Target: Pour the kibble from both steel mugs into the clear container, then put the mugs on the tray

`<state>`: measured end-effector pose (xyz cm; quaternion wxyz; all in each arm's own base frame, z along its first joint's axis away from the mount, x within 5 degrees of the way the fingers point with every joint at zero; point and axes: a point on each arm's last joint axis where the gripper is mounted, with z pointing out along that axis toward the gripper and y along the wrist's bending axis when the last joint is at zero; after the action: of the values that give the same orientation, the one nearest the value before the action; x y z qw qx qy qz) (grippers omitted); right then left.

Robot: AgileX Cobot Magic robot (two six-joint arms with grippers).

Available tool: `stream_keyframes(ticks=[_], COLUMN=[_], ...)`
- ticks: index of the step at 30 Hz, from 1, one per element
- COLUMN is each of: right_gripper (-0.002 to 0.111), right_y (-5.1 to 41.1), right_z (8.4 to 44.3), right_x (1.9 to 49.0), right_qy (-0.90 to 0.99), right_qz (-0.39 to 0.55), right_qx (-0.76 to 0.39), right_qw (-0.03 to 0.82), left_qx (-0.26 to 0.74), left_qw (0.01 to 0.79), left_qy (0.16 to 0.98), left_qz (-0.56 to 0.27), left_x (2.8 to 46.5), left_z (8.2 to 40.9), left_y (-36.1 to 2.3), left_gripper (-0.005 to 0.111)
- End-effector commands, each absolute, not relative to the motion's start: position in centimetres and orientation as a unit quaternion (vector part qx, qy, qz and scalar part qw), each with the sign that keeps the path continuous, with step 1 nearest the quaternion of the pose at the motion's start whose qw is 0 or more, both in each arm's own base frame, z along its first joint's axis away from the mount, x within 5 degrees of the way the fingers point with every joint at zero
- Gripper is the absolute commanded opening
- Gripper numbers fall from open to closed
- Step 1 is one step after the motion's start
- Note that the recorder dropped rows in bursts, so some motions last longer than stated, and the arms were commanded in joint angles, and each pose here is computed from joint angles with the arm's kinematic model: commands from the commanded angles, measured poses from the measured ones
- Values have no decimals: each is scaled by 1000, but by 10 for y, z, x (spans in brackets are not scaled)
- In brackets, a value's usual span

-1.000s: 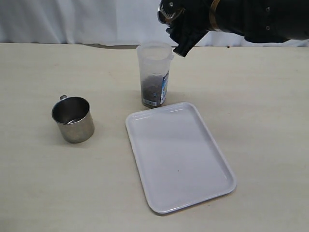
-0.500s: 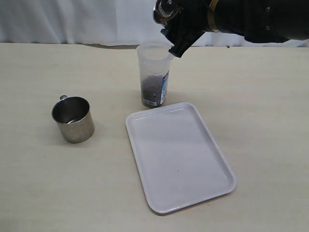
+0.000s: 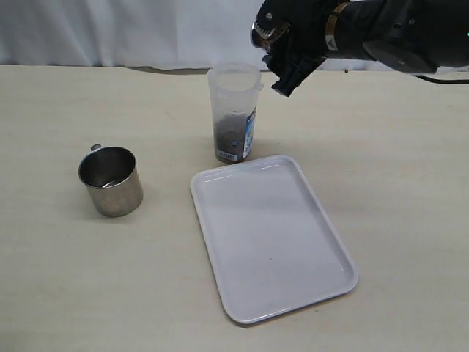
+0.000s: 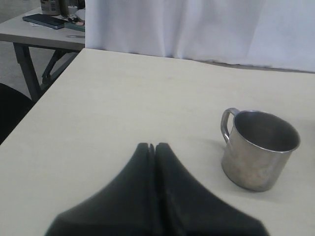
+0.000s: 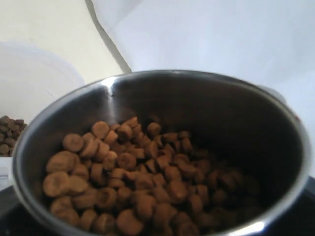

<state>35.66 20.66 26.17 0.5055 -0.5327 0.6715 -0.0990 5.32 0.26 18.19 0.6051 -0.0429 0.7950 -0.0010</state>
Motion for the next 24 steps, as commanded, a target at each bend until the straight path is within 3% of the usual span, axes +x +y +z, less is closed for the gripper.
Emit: stream_keyframes(ticks=[1,15,24], right_gripper=[5,5,5], right_y=[206,209,212], right_z=[265,264,286], right_x=[355,352,359], right_qy=[650,610,602], right_qz=[-121,-175,-185], right_qx=[-558,-616,-602], right_qw=[501,466,492], left_qx=[-40,-40,-40], left_qw=[610,610,609], left_qy=[792,792,792], left_qz=[-2,-2,-2], left_x=[53,53,53], left_z=[182,182,182], left_y=[2,2,2], left_gripper=[0,0,0])
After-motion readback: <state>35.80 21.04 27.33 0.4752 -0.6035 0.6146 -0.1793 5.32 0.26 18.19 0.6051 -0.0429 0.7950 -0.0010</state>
